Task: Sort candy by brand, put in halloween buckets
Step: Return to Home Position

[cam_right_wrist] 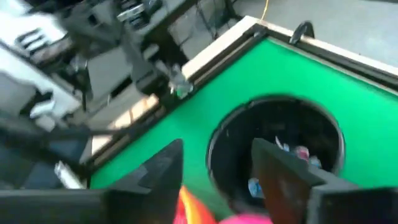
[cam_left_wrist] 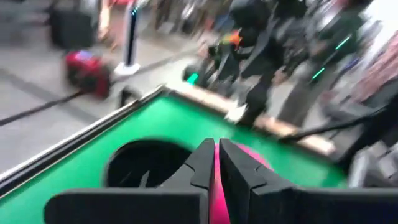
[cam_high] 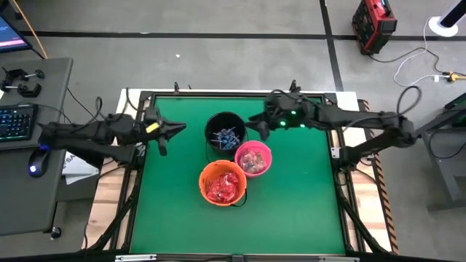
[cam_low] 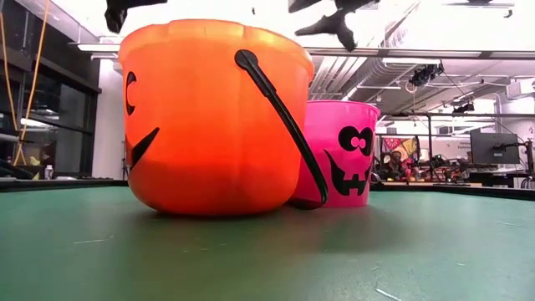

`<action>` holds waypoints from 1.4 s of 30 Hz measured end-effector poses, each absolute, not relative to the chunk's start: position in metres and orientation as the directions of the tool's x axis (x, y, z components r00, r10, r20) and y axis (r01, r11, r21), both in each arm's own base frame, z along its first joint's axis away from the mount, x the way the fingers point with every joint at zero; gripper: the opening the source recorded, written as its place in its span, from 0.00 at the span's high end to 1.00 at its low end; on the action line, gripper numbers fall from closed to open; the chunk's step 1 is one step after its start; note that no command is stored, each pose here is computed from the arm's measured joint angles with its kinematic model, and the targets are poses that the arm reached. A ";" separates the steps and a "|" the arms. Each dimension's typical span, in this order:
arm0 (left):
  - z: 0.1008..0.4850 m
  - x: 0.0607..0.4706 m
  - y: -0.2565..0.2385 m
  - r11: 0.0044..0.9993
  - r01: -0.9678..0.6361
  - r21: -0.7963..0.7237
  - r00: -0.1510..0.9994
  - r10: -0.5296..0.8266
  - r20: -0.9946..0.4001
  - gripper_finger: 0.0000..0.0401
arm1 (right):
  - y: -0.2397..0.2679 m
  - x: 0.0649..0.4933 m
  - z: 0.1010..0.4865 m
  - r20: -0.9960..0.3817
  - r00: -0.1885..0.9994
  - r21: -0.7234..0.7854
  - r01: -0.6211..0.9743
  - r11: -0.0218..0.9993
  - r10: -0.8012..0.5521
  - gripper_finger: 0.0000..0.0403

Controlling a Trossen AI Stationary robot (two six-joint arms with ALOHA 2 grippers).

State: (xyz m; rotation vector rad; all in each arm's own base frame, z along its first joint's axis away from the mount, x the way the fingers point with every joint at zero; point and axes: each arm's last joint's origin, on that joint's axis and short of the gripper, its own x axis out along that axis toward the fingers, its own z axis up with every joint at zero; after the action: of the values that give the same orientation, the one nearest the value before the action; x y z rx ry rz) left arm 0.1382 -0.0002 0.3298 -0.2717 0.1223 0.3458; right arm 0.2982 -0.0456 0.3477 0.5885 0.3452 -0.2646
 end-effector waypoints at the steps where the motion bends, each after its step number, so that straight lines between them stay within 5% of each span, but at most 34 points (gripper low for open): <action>1: 0.322 0.135 0.000 0.912 -0.316 -0.262 0.948 0.296 -0.114 0.96 | -0.042 0.291 0.351 -0.403 0.906 0.485 0.331 0.810 -0.128 0.58; 7: 0.261 0.125 0.006 0.930 -0.199 -0.307 0.961 0.246 0.122 0.99 | -0.020 0.250 0.354 -0.572 0.814 0.447 0.415 0.792 -0.103 0.96; 15: 0.207 0.112 0.014 0.901 -0.102 -0.422 0.947 0.218 0.238 1.00 | -0.001 0.221 0.356 -0.632 0.772 0.453 0.438 0.777 -0.067 0.99; 23: 0.185 0.109 0.016 0.874 -0.131 -0.469 0.959 0.231 0.162 1.00 | 0.020 0.193 0.320 -0.691 0.722 0.515 0.464 0.721 0.029 1.00; 33: 0.180 0.109 0.018 0.850 -0.163 -0.501 0.961 0.251 0.113 1.00 | 0.013 0.145 0.260 -0.395 0.918 0.638 0.245 0.730 0.037 1.00; 38: 0.180 0.109 0.018 0.850 -0.163 -0.501 0.961 0.251 0.113 1.00 | 0.006 0.134 0.228 -0.150 0.986 0.567 0.029 0.823 0.069 1.00; 42: 0.180 0.109 0.018 0.850 -0.163 -0.501 0.961 0.251 0.114 1.00 | 0.003 0.126 0.199 -0.082 0.995 0.539 -0.006 0.842 0.060 1.00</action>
State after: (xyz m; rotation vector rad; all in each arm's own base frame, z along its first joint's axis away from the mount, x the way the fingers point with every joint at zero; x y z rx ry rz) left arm 0.1091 0.0175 0.1804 -0.5101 -0.1781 0.2193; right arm 0.1260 0.0031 0.1989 0.5685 0.0973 0.0345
